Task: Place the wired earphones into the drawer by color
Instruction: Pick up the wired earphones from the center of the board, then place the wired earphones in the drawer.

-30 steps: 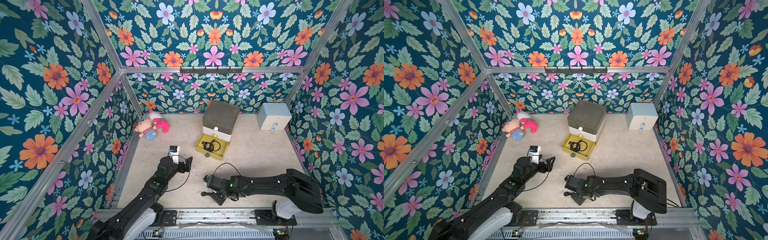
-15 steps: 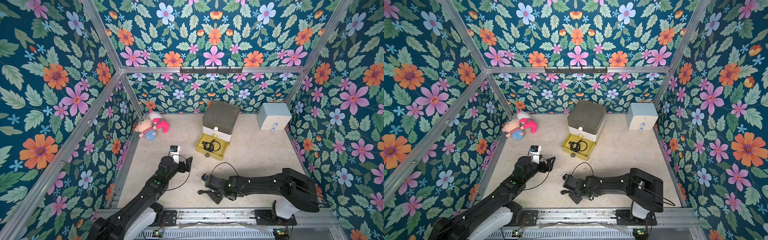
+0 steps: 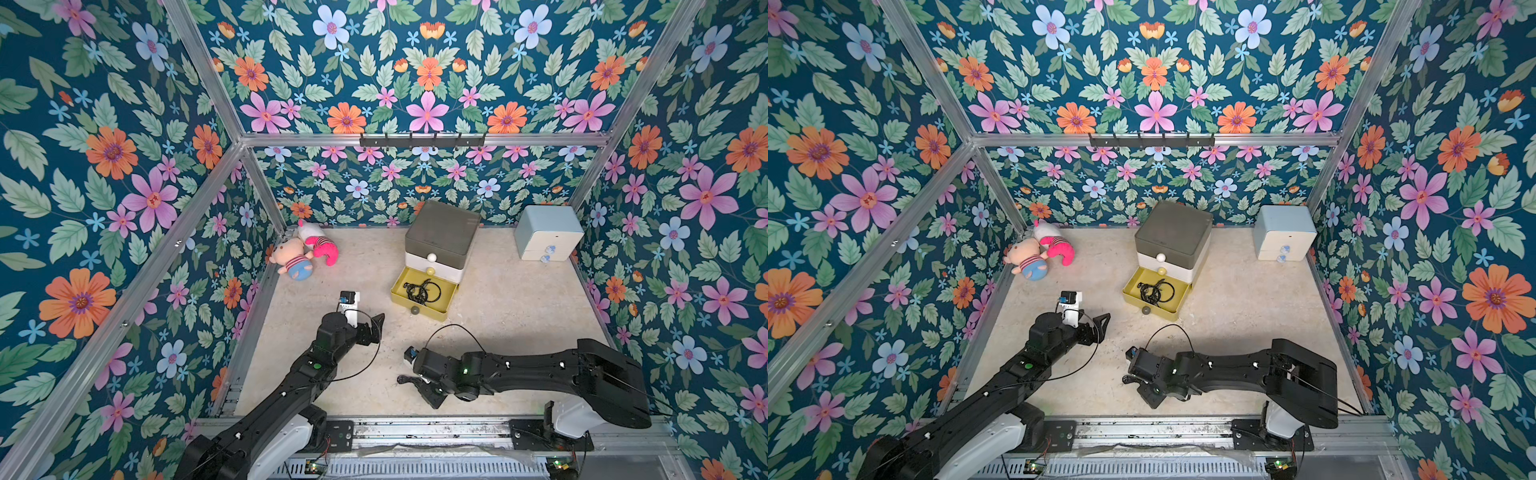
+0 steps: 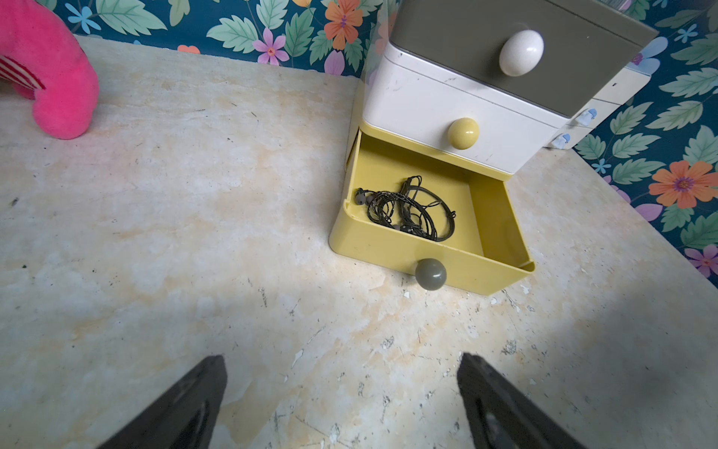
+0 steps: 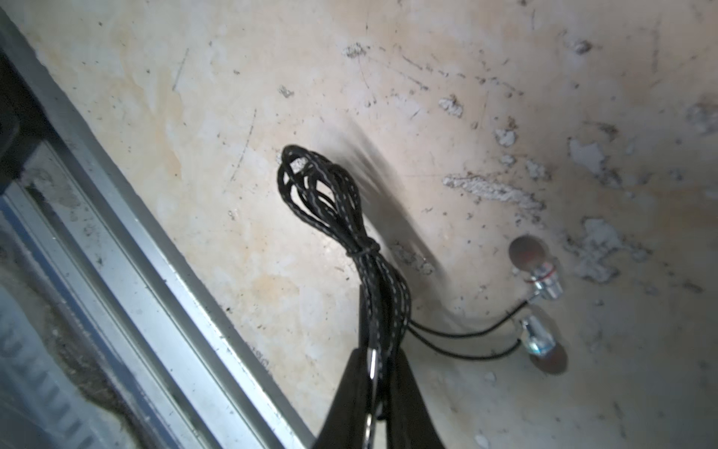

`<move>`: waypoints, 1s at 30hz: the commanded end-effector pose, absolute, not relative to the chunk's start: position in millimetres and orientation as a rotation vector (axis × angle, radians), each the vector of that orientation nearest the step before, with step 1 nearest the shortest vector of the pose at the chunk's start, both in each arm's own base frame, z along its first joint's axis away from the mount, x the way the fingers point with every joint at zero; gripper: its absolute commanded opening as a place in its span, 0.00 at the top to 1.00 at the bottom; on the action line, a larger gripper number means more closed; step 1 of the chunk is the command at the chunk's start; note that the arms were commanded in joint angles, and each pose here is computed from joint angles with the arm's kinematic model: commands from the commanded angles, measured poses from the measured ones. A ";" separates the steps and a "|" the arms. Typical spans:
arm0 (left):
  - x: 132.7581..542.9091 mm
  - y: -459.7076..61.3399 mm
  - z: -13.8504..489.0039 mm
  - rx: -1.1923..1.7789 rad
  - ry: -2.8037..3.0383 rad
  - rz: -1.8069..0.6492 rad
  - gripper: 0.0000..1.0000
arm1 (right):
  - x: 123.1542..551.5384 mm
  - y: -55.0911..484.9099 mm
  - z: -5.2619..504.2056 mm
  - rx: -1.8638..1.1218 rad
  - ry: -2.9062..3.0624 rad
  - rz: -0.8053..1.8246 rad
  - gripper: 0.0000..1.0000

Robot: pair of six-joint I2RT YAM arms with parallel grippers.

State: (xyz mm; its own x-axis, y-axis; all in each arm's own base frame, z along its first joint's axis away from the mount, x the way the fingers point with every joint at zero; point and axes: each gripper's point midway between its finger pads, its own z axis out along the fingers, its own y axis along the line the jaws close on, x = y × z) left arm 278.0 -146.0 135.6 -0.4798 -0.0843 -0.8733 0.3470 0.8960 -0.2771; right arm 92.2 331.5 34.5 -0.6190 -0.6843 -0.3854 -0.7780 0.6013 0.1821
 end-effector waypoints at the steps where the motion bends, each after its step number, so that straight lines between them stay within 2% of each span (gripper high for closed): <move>1: 278.4 -146.9 143.9 0.189 1.985 -0.530 0.01 | 100.7 338.9 48.1 -1.141 2.515 0.500 0.97; 15: 277.4 -147.2 144.2 0.183 1.964 -0.546 0.01 | 149.8 305.2 105.9 -0.753 2.371 0.533 0.99; 21: 278.7 -147.7 142.7 0.190 1.973 -0.537 0.01 | 196.1 282.4 141.1 -0.571 2.278 0.590 0.99; 30: 278.6 -149.1 140.0 0.195 1.981 -0.544 0.01 | 262.7 286.2 184.5 -0.588 2.195 0.472 0.99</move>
State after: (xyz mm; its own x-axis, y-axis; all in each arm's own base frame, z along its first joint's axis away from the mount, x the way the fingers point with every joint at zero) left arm 275.3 -147.6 132.0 -0.4869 -0.0927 -0.8685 0.3533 0.8884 -0.2929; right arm 250.7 282.0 176.9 -0.6175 -0.2002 -0.7606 -0.5116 0.8368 0.1951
